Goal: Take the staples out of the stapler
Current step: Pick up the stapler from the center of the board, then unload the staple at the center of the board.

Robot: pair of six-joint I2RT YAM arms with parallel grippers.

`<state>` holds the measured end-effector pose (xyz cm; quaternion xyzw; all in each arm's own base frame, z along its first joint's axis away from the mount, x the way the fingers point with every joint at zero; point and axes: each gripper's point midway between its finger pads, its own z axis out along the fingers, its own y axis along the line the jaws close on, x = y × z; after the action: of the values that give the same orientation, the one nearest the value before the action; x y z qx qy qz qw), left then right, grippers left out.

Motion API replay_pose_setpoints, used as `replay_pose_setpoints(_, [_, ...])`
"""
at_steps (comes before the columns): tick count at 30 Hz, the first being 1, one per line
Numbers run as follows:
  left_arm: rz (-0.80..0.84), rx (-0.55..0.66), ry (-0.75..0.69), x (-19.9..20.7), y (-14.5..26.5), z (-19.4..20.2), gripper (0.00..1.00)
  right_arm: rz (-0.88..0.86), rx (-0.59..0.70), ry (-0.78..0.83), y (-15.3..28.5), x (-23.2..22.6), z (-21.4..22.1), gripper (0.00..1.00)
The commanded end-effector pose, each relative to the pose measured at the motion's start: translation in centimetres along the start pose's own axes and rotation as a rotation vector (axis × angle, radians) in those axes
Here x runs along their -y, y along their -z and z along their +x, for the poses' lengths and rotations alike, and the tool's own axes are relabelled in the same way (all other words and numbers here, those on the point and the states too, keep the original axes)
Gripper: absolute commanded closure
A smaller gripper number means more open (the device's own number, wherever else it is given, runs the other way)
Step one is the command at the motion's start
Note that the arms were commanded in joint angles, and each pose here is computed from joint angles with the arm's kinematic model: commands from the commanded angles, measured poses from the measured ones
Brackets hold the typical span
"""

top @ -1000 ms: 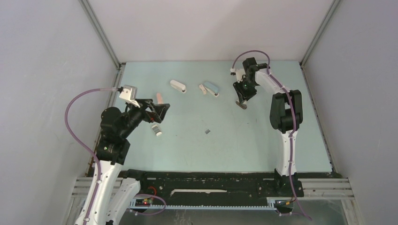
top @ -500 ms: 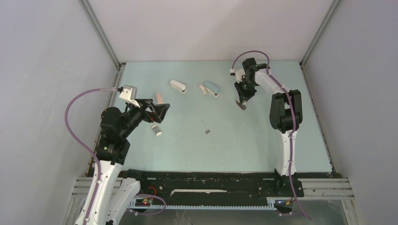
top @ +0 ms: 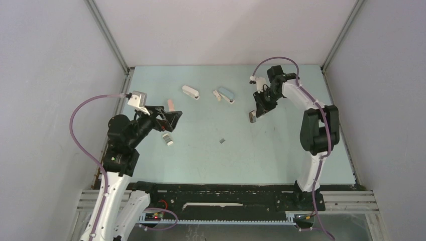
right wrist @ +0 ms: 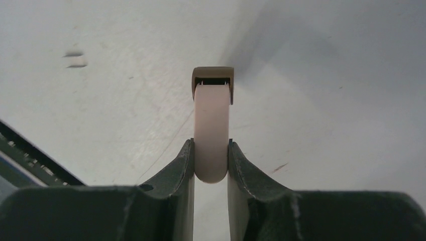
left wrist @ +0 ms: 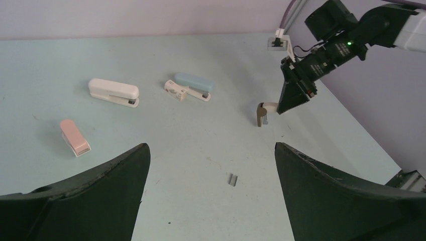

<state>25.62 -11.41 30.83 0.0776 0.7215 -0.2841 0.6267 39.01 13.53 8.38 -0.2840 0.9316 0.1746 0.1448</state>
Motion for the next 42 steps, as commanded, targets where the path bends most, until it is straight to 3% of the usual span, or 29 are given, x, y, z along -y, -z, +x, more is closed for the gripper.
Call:
replay_pose_setpoints(1, [0.056,0.035,0.006,1.1,0.1,-0.7,0.00,-0.117,0.177,0.057,4.1,-4.1,-1.5,1.00])
replay_pose_setpoints(13, [0.190,0.026,0.132,3.0,-0.9,-0.2,0.00,-0.465,0.365,0.073,8.0,-11.9,1.3,1.00])
replay_pose_setpoints(19, [0.251,0.004,0.291,3.7,-1.4,1.7,0.00,-0.614,0.381,0.045,8.3,-13.7,1.5,1.00])
replay_pose_setpoints(23, [0.294,0.004,0.389,5.0,-1.9,4.2,0.00,-0.662,0.391,0.039,8.4,-14.4,1.4,1.00])
replay_pose_setpoints(34, [0.297,-0.048,0.410,6.7,-4.4,10.4,0.00,-0.755,0.387,0.037,8.3,-16.0,1.6,1.00])
replay_pose_setpoints(42, [0.323,-0.056,0.429,7.1,-5.2,11.8,0.00,-0.795,0.392,0.039,8.6,-16.6,1.6,1.00])
